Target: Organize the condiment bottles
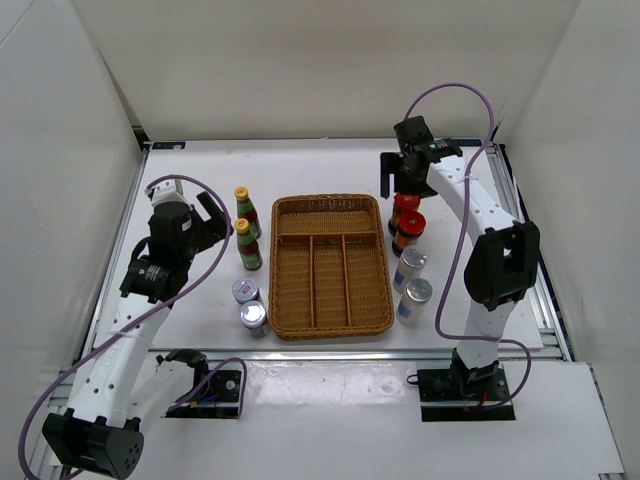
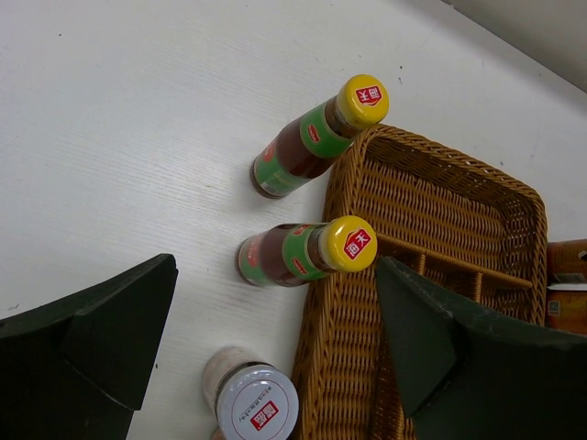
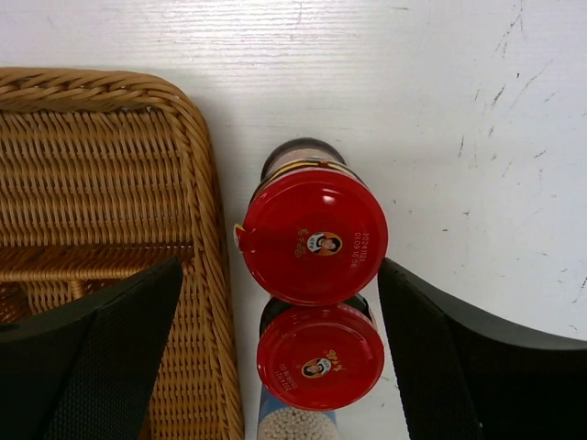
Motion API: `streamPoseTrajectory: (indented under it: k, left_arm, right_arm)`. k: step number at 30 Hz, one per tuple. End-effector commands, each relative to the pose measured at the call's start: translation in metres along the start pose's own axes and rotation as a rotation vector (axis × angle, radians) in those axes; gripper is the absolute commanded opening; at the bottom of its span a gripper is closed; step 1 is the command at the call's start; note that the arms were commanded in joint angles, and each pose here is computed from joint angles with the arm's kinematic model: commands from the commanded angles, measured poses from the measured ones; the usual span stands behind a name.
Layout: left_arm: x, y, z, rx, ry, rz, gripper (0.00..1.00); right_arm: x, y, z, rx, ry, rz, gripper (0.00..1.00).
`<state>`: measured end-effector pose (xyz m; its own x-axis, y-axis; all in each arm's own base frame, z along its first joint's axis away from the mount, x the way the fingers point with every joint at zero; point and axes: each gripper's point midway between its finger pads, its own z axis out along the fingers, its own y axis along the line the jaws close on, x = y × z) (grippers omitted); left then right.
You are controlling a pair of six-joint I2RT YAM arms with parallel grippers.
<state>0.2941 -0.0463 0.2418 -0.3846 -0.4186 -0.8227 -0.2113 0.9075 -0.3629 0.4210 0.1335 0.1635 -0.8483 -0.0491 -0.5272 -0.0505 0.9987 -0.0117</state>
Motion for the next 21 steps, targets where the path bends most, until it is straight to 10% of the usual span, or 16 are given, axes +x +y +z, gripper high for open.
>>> streamPoseTrajectory:
  k: [1, 21]
  left_arm:
    - [-0.007, -0.002, -0.003, 0.005, -0.023, -0.003, 1.0]
    - [-0.005, -0.001, -0.001, 0.0, -0.015, 0.008, 1.0]
  right_arm:
    - [-0.001, -0.006, 0.003, 0.027, -0.007, 0.004, 0.9]
    - [0.02, -0.014, 0.041, 0.012, 0.107, 0.051, 0.67]
